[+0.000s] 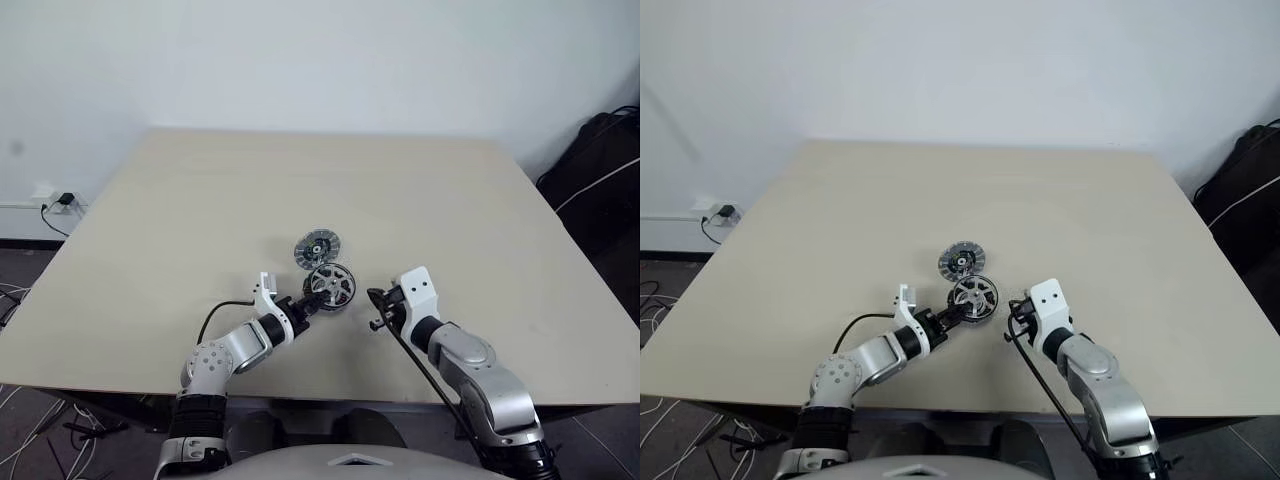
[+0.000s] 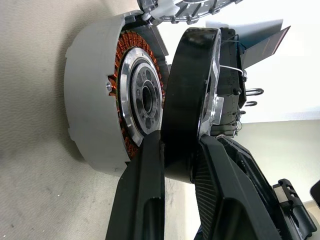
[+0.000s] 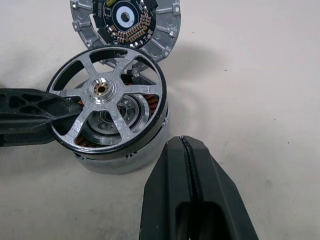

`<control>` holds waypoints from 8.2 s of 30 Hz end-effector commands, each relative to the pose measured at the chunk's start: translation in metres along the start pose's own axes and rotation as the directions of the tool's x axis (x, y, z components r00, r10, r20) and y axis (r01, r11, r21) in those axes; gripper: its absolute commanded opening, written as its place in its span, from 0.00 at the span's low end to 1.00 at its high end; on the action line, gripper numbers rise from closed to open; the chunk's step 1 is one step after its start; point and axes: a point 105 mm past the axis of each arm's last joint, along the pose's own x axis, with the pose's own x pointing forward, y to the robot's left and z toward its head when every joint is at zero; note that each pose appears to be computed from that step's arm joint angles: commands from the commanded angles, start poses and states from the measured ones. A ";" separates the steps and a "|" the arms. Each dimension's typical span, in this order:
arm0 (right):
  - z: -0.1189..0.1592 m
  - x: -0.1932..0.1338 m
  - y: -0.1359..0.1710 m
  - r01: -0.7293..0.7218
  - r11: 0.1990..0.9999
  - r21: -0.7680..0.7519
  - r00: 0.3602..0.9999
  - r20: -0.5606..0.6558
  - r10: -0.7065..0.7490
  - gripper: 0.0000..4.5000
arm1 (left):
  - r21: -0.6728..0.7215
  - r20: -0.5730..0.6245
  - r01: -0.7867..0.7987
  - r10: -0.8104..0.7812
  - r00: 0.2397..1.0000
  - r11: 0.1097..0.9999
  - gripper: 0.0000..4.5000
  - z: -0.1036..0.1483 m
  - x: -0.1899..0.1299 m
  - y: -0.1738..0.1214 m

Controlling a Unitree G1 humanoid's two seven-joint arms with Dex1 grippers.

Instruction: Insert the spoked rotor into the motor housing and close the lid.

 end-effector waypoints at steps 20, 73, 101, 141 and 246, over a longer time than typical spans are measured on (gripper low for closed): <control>0.020 0.002 0.002 -0.006 1.000 -0.027 0.997 0.071 0.008 0.00 | 0.011 0.062 0.062 -0.062 0.996 0.998 0.52 0.007 0.002 -0.021; 0.015 0.067 0.050 -0.223 0.967 -0.125 0.975 -0.026 0.221 0.00 | 0.887 0.382 -0.329 -0.113 0.917 0.326 0.00 0.037 -0.062 -0.001; 0.030 0.051 0.056 -0.668 0.430 -0.607 0.744 -0.530 0.407 0.56 | 0.880 0.382 -0.328 -0.102 0.919 0.344 0.00 0.029 -0.057 0.005; 0.025 0.004 0.040 -0.547 0.730 -0.409 0.819 -0.444 0.365 0.02 | 0.868 0.373 -0.312 -0.092 0.923 0.385 0.00 0.024 -0.047 0.008; 0.019 0.005 0.068 -0.515 0.835 -0.195 0.800 -0.458 0.386 0.51 | 0.858 0.348 -0.286 -0.074 0.934 0.427 0.00 0.020 -0.039 0.013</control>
